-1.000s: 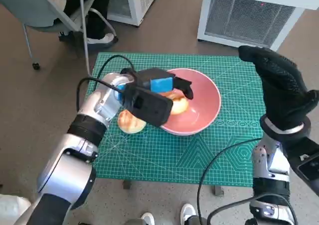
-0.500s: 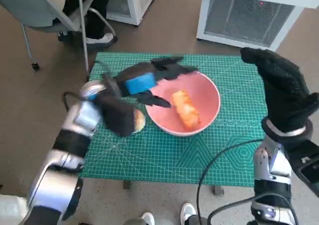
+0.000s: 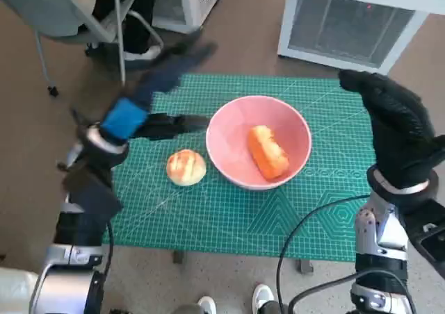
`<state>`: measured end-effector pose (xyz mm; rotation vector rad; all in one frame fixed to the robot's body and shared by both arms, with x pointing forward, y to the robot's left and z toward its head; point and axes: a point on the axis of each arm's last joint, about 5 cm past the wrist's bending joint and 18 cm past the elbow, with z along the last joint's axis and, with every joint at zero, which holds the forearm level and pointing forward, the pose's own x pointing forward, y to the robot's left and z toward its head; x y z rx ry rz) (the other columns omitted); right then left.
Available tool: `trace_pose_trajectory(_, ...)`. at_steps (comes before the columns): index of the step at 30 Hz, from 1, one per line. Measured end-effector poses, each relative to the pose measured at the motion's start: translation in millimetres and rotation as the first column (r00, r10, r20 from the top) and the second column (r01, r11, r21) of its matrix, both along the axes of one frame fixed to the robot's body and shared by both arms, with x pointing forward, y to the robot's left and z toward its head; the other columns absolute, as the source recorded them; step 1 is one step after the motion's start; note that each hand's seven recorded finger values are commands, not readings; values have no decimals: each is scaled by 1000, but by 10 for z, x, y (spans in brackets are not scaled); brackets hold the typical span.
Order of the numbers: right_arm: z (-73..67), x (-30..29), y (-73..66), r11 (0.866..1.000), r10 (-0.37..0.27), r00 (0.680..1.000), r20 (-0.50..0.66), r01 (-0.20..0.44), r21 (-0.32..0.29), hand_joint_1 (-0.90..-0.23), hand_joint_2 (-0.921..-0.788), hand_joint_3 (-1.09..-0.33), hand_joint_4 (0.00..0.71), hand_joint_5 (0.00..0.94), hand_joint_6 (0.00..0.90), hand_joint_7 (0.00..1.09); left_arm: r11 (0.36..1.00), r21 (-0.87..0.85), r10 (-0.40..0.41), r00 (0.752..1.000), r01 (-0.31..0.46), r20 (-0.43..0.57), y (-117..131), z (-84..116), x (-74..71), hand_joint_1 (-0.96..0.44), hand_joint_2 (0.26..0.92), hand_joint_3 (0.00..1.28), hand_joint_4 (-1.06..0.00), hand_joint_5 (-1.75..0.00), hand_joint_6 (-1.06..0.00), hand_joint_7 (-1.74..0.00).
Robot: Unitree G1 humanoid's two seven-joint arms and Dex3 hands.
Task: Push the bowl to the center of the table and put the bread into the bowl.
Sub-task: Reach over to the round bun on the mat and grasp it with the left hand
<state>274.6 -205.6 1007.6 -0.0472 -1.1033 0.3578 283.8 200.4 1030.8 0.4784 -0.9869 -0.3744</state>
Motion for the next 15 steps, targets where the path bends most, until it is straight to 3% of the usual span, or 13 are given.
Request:
trace_pose_trajectory(6, 5, -4, -9, 1000, -11, 1000, 8, 11, 6, -587, -921, -806, 237, 2, -1, 583, 979, -205, -19, 1000, 15, -17, 22, -185, -128, -450, 921, 237, -323, -28, -413, -99)
trace_pose_trajectory(15, 42, 20, 4, 1000, -15, 1000, 19, 15, 14, -582, -921, -808, 239, 3, -1, 582, 877, -471, -142, 987, 92, -70, -149, -496, -241, -471, 921, 264, -296, -4, -428, -84)
